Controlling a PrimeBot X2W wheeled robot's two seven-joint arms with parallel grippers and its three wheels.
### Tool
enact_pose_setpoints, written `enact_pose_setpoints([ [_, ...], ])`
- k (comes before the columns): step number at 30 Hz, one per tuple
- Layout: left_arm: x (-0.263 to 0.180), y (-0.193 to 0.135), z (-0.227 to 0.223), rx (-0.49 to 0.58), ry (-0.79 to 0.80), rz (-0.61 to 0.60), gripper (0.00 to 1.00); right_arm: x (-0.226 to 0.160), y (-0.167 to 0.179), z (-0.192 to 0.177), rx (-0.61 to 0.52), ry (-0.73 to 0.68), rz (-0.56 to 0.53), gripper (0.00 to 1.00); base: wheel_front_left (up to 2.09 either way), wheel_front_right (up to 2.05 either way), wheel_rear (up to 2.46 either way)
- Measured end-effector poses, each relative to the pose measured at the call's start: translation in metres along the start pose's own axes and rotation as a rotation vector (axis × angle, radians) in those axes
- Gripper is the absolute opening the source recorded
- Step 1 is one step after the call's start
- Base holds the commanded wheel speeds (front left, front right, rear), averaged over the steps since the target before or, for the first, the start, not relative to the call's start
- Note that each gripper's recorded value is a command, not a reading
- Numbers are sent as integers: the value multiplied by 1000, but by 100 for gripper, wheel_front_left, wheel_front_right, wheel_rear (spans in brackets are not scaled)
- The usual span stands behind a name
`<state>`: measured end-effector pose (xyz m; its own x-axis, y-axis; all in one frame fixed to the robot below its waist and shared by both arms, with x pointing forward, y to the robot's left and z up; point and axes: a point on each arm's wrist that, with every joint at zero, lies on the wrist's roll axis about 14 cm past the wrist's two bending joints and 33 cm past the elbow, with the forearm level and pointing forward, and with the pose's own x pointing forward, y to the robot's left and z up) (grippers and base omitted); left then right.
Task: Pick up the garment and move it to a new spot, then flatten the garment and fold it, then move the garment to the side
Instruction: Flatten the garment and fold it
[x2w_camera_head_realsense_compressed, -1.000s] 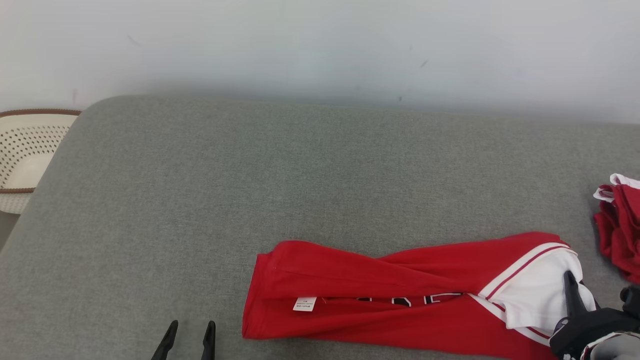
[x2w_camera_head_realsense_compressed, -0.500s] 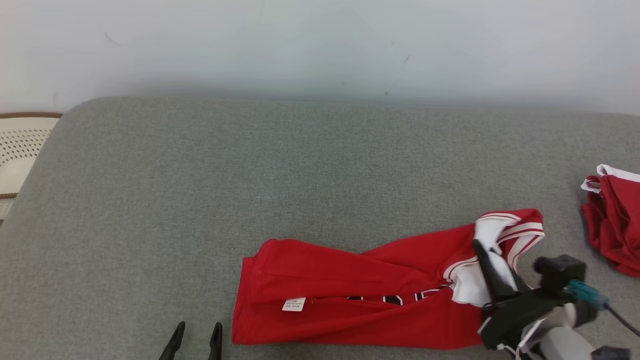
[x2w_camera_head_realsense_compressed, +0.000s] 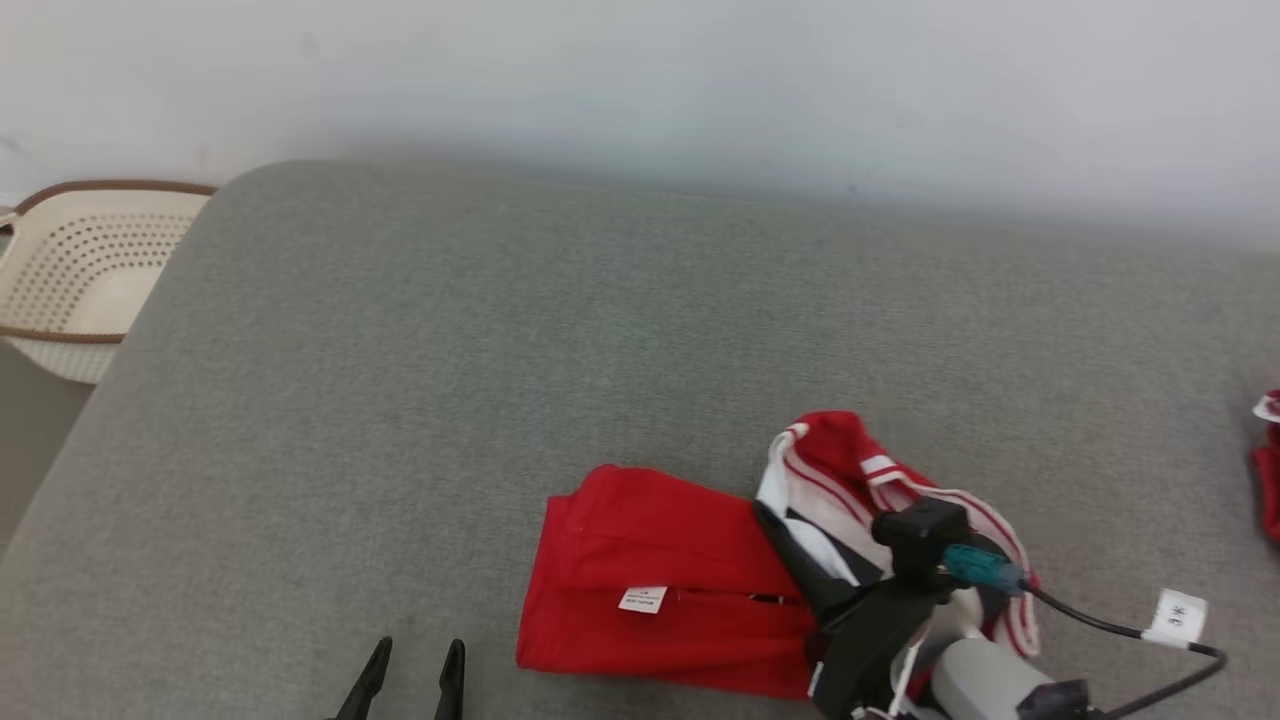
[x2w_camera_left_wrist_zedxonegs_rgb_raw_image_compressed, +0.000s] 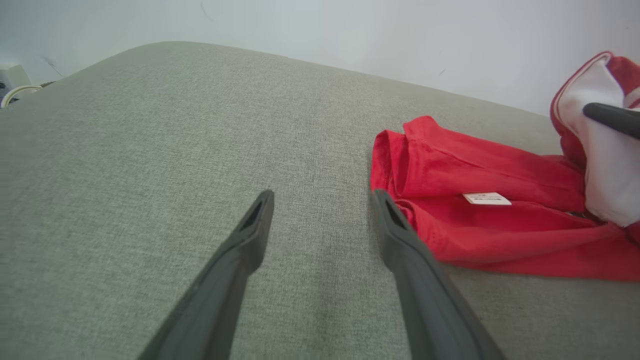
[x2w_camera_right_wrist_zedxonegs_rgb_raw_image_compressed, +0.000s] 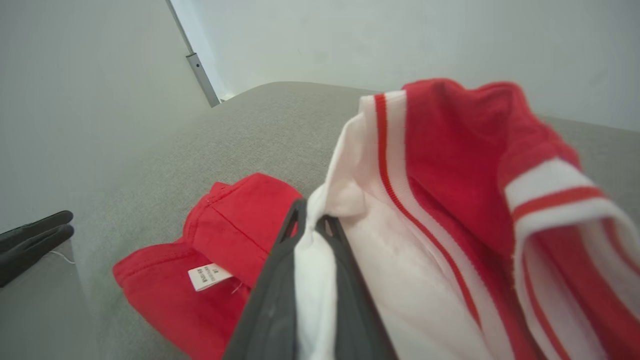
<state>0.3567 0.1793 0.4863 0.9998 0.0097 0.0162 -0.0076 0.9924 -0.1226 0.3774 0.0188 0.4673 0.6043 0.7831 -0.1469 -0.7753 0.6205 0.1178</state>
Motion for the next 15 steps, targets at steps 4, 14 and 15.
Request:
enact_pose_setpoints([
  [4, -6, 8, 0, -5, 3, 32, 100, 18, 25, -5, -15, 30, 88, 0, 0, 0, 0],
  [14, -21, 19, 0, -18, 7, 79, 100, 58, 63, -8, -62, 65, 212, 0, 0, 0, 0],
  [15, -23, 20, -1, -19, 8, 84, 100, 63, 66, -8, -71, 68, 222, 0, 0, 0, 0],
])
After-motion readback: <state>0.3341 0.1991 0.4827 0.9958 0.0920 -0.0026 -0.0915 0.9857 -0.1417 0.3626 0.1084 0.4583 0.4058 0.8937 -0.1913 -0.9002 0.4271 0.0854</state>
